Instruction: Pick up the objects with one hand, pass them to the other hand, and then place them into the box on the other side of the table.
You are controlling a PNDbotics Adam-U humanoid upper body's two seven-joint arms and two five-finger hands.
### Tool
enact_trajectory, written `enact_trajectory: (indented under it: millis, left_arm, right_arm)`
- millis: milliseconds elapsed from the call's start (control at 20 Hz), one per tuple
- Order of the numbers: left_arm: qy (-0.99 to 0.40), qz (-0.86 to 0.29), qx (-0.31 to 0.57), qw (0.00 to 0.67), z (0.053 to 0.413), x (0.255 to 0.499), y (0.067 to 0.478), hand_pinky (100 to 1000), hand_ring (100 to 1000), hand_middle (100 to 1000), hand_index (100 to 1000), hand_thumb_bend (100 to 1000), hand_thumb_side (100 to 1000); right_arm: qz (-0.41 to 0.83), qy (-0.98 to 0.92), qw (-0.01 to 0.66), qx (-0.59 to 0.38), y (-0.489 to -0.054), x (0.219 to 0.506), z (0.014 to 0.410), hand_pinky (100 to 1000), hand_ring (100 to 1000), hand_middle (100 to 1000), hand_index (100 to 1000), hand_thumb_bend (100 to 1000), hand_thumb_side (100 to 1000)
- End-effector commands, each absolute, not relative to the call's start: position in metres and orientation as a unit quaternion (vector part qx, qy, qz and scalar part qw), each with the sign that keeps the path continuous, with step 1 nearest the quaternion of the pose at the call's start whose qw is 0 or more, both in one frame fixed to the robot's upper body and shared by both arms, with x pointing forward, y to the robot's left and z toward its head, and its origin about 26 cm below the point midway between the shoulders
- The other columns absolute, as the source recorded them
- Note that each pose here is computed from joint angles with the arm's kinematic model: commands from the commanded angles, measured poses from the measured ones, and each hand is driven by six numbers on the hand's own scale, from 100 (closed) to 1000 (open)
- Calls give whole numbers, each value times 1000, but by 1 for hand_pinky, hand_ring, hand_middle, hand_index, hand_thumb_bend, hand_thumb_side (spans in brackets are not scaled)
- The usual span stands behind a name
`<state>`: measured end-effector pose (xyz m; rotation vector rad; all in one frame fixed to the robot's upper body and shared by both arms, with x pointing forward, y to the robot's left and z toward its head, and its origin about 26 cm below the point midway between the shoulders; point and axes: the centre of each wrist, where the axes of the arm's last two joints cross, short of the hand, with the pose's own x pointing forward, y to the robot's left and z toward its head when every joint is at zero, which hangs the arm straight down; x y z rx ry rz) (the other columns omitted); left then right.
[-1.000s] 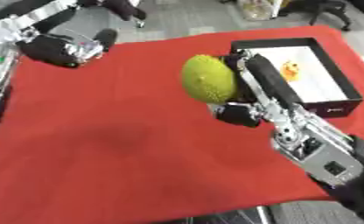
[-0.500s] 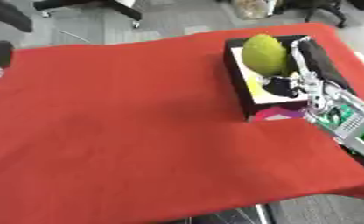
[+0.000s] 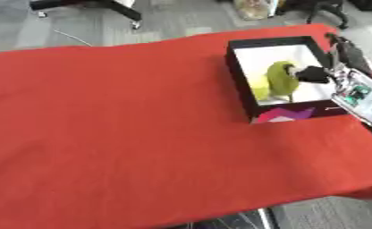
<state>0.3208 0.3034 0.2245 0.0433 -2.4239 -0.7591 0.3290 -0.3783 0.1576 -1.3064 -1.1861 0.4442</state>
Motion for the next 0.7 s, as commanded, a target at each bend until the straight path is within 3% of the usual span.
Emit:
enact_trajectory:
  millis: [50,100,150,200,450,500,700]
  left_arm:
    - [-915,-268,26,301,230,312,308,720,622,613,692,100,608]
    - [-914,-258,26,311,226,310,309,716,617,608,686,100,614]
    - [-914,-249,26,320,224,309,310,712,614,604,681,100,618]
    - [-913,-239,26,329,220,308,310,710,611,600,675,100,627]
    - [-905,-202,26,373,204,304,311,703,609,598,666,100,655]
    - [-904,-196,26,379,201,303,310,702,609,597,665,100,663]
    - [-902,-163,24,399,190,301,308,702,613,600,662,100,684]
  right_arm:
    - [163,-546,537,-621,-373,315,200,819,1000,921,1000,849,506]
    - [153,-568,513,-625,-363,306,208,812,1000,911,1000,807,505]
    - [143,-587,493,-626,-353,296,213,804,1000,896,1000,804,605]
    - [131,-607,475,-624,-343,287,217,797,1000,881,1000,712,463]
    - [85,-702,405,-580,-321,274,187,768,970,817,1000,610,496]
    - [83,-719,399,-563,-315,272,177,757,963,806,1000,540,529]
    - [102,-786,383,-474,-277,266,137,742,964,796,1000,482,546]
